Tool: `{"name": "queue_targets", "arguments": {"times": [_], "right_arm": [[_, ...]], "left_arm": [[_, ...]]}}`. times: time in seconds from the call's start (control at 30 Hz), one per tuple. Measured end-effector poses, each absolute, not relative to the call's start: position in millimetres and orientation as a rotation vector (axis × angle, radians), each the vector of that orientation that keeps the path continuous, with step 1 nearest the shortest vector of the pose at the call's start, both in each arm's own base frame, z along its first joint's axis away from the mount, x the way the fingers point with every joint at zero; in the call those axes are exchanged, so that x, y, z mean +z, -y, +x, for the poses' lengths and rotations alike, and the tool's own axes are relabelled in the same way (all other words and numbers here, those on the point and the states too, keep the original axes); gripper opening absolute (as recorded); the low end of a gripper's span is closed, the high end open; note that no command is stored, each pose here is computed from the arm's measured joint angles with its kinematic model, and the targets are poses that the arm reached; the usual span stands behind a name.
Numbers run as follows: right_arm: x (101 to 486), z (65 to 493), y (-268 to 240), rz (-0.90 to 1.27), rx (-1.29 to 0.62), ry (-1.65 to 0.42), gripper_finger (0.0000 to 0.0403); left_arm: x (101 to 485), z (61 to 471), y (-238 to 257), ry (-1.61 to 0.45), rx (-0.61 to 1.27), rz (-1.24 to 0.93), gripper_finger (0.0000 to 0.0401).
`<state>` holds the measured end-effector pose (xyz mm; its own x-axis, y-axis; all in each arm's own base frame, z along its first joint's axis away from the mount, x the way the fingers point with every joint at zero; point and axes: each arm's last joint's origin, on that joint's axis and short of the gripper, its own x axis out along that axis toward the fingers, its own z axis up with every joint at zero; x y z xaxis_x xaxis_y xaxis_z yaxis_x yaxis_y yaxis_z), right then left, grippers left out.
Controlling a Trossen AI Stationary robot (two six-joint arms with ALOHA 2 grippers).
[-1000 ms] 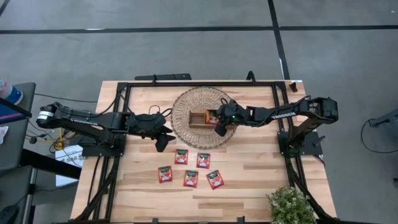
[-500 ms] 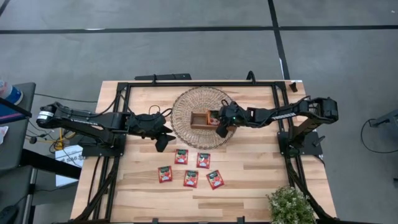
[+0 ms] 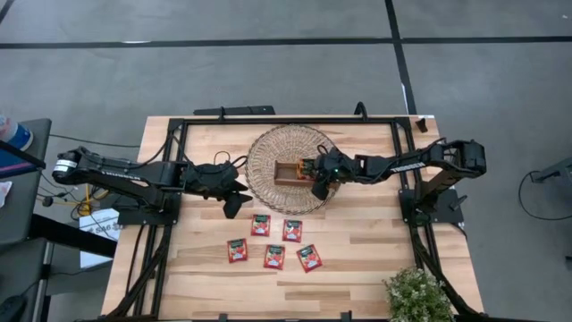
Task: Pick & Place Tea
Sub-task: Put the orange tea bag into the middle slot of the wooden organizer, then put the red tea bag into the left slot of the wooden organizer
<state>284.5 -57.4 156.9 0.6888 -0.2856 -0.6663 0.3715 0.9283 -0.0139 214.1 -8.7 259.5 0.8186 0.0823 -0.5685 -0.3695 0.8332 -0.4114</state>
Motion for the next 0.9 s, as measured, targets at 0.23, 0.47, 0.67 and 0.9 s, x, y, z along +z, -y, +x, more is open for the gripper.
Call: {"name": "queue_targets", "arguments": {"times": [0.23,0.47,0.67,0.9], "right_arm": [[161,279,56,0.125,-0.367,-0.753,0.0157],[178,269,55,0.101,-0.362,-0.749,0.0175],[200,257,52,0.1,-0.359,-0.727,0.017],[245,226,25,0.142,-0.129,-0.767,0.0159]], "left_arm": [[259,214,9,-0.566,0.253,-0.536,0.0195],[260,214,9,-0.567,0.25,-0.523,0.0195],[260,214,9,-0.567,0.25,-0.523,0.0195],[259,214,10,-0.578,0.225,-0.547,0.0195]]}}
